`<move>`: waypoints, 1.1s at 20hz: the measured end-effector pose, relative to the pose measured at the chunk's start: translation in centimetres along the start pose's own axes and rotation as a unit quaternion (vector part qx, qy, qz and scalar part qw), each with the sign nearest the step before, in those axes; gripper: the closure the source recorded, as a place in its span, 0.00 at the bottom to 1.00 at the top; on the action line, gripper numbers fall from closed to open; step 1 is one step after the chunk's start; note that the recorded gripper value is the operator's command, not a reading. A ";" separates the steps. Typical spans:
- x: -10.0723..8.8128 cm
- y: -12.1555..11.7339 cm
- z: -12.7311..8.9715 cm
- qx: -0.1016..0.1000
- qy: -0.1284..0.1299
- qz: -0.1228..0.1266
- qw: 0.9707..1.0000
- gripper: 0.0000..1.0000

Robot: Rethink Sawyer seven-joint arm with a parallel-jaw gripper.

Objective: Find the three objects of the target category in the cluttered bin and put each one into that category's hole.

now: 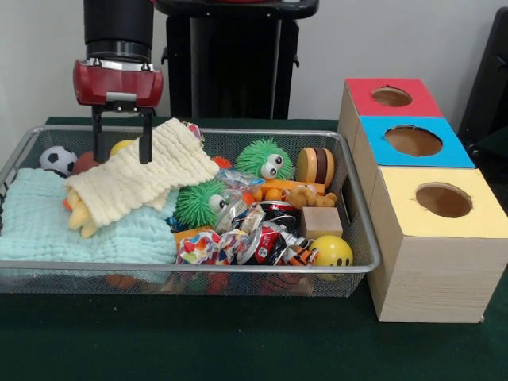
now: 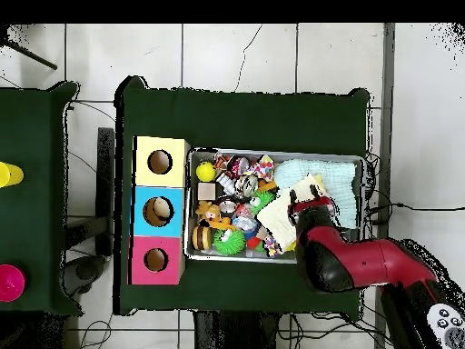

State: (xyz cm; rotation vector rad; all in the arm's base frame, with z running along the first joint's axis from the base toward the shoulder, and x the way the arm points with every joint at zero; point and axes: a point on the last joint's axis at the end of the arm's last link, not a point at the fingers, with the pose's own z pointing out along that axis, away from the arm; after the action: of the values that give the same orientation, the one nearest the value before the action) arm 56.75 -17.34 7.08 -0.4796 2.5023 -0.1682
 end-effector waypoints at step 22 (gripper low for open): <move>-1.2 5.6 6.8 0.010 -0.030 -0.047 0.998 0.00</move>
State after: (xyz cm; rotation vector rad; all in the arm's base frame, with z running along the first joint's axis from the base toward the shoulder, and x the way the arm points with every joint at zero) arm 59.82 -11.82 0.87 -0.5848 2.4188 -0.2124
